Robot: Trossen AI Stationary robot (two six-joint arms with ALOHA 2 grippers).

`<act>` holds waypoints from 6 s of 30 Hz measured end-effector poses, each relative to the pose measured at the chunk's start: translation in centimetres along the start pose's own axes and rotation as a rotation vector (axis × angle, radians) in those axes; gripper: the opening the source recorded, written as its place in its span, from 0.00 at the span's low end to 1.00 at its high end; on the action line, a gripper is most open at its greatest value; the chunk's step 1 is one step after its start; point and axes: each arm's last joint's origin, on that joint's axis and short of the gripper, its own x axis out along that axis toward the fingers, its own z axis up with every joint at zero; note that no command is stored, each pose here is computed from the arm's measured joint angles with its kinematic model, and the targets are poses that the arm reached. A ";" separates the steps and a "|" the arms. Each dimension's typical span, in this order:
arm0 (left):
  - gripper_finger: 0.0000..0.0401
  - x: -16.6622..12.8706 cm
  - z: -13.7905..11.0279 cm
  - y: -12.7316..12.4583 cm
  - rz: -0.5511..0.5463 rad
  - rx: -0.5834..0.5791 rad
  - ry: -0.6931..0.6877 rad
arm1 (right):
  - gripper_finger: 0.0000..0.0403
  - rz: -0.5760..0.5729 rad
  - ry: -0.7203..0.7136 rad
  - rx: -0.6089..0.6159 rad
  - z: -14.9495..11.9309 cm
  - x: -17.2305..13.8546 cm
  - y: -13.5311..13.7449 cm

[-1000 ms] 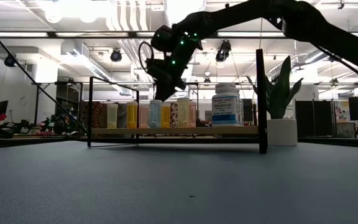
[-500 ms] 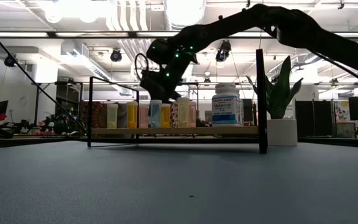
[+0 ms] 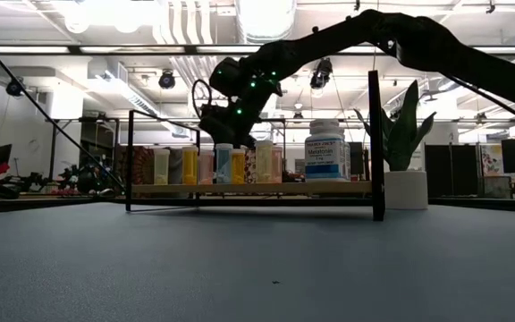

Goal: Pick and place medicine bottles onto shelf by color
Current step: Put the blue pill bottle on the shelf

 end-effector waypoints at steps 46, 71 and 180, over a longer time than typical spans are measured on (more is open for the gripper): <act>0.53 0.9 -1.2 -1.1 -0.029 0.109 0.070 | 0.02 0.053 -0.075 -0.030 0.5 0.1 -0.4; 0.53 0.8 -1.2 -1.0 -0.006 0.118 0.082 | 0.02 0.036 -0.122 -0.018 2.0 -4.2 -0.4; 0.53 -0.3 -1.2 -0.2 0.057 0.153 0.145 | 0.02 0.043 -0.214 -0.066 1.7 -1.6 4.5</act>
